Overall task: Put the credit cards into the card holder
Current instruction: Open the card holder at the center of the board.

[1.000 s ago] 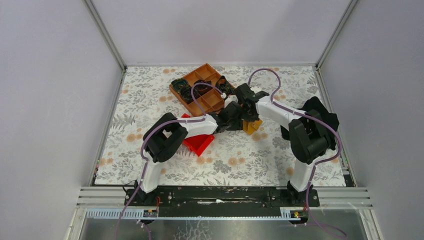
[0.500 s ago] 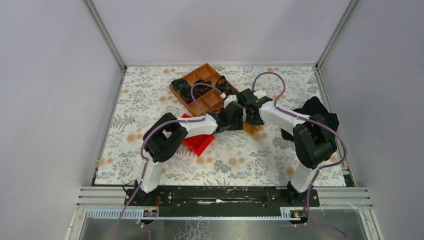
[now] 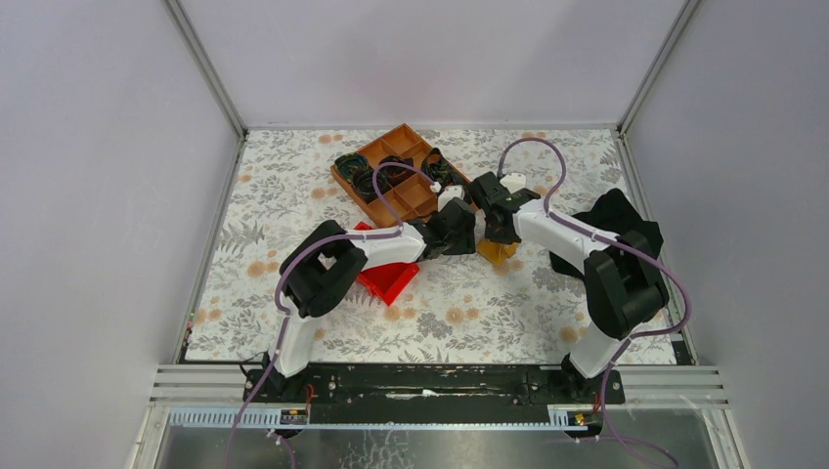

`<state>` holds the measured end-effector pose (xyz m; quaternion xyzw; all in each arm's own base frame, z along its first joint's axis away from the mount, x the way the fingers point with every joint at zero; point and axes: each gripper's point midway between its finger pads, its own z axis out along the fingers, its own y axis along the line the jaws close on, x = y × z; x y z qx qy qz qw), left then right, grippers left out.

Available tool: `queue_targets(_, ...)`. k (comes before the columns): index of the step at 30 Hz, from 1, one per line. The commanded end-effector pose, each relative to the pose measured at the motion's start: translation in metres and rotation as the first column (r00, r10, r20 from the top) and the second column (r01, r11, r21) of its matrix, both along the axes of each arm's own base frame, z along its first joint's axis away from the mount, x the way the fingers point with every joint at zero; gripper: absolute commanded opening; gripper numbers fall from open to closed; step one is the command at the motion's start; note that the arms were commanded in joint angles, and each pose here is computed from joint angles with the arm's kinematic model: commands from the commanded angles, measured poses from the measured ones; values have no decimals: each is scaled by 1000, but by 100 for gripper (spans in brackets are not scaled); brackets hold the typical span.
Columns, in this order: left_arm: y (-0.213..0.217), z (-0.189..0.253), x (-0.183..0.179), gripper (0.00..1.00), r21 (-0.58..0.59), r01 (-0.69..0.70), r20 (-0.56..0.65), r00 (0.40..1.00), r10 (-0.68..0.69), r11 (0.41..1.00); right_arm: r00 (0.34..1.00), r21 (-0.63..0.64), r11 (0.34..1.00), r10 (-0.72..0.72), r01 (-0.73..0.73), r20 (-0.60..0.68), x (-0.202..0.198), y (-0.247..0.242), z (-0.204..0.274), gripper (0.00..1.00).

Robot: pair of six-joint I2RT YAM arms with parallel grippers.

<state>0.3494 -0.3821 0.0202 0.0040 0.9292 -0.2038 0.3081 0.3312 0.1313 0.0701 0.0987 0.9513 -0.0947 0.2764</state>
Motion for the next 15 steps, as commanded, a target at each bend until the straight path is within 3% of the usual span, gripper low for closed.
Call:
queue_targets(1, 32, -50, -36, 58, 157, 14, -154, 988, 10, 987, 998, -17, 1000, -25, 26, 64, 2, -10, 24, 0)
queue_targets(15, 21, -37, -36, 59, 95, 57, -129, 991, -45, 994, 997, 1, 999, -41, 41, 62, -8, -16, 22, 0)
